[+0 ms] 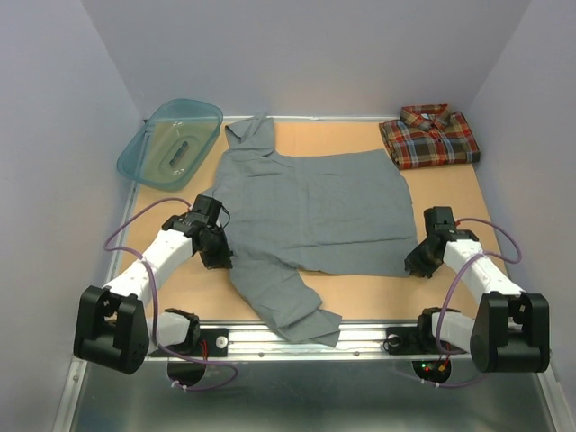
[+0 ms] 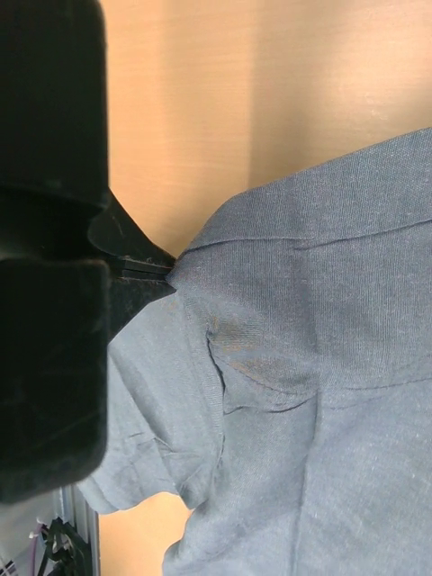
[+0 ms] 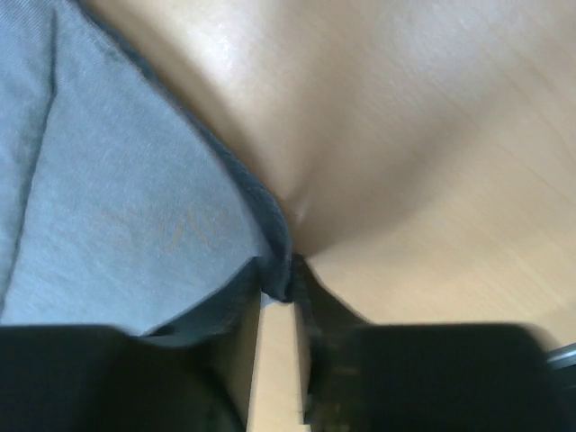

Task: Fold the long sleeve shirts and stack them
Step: Fold the shirt

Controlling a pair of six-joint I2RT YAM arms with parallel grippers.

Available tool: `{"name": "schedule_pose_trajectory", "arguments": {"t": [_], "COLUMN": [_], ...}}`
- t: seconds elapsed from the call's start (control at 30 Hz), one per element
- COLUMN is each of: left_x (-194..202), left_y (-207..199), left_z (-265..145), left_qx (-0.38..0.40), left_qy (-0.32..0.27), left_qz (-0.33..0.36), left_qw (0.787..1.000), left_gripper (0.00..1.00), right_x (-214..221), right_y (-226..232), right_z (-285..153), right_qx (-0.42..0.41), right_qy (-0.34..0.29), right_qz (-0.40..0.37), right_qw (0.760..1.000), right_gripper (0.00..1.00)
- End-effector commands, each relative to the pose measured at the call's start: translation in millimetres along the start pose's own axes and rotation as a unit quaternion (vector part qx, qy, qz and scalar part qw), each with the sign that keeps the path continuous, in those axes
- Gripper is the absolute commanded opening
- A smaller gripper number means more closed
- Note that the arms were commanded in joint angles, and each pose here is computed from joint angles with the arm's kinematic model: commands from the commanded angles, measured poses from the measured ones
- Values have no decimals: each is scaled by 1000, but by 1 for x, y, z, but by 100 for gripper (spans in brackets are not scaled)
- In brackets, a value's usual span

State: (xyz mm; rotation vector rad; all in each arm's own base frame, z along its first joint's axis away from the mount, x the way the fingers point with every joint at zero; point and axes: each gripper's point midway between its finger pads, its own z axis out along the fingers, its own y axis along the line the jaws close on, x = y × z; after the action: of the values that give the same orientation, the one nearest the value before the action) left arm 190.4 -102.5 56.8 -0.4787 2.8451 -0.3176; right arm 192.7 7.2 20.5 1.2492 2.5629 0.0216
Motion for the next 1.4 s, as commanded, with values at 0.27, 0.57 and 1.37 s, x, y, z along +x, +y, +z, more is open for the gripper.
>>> {"name": "schedule_pose_trajectory", "arguments": {"t": [0.27, 0.57, 1.37], "left_x": [10, -9, -92], "left_y": [3, -6, -30], "left_z": [-28, -47, -34], "left_qx": [4, 13, 42], "left_qy": [3, -41, -104], "left_qz": [22, 16, -32], "left_qw": [1000, 999, 993], "left_gripper": [0, 0, 0], "right_x": [-32, -68, -132], "right_y": [18, 51, 134], "right_z": [-38, -78, -44], "right_qx": [-42, -77, -92], "right_qy": [-67, -106, -112], "right_qz": [-31, -46, -88], "right_qw": [996, 990, 986], "right_gripper": [1, 1, 1]}}
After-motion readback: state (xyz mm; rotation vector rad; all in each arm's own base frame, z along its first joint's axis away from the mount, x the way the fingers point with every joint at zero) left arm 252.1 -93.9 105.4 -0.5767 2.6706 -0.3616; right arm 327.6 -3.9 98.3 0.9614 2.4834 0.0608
